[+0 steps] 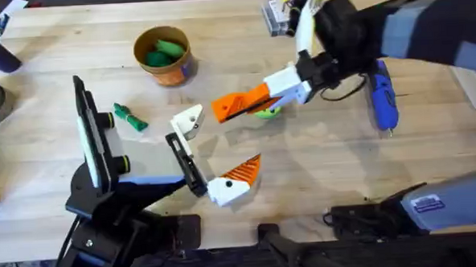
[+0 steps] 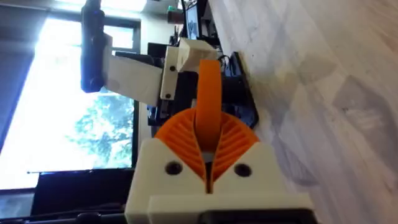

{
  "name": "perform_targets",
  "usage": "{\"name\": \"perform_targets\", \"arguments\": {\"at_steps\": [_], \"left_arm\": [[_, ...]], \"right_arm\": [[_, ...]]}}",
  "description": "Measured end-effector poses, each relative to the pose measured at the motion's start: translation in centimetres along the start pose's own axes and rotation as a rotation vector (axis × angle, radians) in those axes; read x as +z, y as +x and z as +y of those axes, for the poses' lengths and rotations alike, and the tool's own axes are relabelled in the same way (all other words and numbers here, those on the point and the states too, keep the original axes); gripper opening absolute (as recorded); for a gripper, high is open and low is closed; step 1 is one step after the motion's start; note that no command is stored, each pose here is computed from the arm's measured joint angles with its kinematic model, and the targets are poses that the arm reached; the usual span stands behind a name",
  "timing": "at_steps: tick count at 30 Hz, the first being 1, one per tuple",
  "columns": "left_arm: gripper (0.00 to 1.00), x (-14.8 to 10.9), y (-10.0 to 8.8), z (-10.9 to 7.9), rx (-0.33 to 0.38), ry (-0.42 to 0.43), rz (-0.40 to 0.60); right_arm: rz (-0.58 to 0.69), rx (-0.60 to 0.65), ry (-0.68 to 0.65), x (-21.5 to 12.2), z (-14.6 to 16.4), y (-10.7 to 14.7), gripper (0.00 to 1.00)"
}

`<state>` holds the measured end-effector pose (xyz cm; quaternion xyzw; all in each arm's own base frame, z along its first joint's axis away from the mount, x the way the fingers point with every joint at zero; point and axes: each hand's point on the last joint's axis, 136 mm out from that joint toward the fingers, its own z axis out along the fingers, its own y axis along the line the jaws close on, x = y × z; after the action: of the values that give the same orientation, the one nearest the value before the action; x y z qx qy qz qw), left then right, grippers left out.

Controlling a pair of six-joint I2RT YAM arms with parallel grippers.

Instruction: Pick up the gripper from the table and insert it into the empty holder that is missing its gripper. Then pick up a screw, insert it into the mounting hole, and use the screwdriver to tighten it. Finally, clean up the table by picking up the vegetable and placing it into the bucket.

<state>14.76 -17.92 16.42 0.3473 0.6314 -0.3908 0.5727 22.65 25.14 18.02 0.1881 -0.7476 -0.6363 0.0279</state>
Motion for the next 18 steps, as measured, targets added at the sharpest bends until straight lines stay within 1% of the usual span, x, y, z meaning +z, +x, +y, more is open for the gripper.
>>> {"name": "perform_targets", "arguments": {"at_steps": [2,5,8,11,18], "left_arm": [[0.994,0.0,0.0,0.0,0.0,0.001,0.0],[0.994,0.0,0.0,0.1,-0.001,-0.004,0.0],[0.994,0.0,0.0,0.2,0.0,-0.009,-0.001],[0.994,0.0,0.0,0.2,0.0,-0.011,-0.001],[0.994,0.0,0.0,0.1,0.002,-0.005,-0.001]], "right_arm": [[0.026,0.013,-0.032,1.0,-0.2,0.0,0.009],[0.059,0.064,-0.063,2.1,-0.5,0.3,0.009],[0.062,0.085,-0.098,2.3,-0.4,0.1,0.009],[0.059,0.081,-0.128,2.2,0.0,-0.1,0.009],[0.074,0.101,-0.147,2.6,0.4,0.1,0.009]]}}
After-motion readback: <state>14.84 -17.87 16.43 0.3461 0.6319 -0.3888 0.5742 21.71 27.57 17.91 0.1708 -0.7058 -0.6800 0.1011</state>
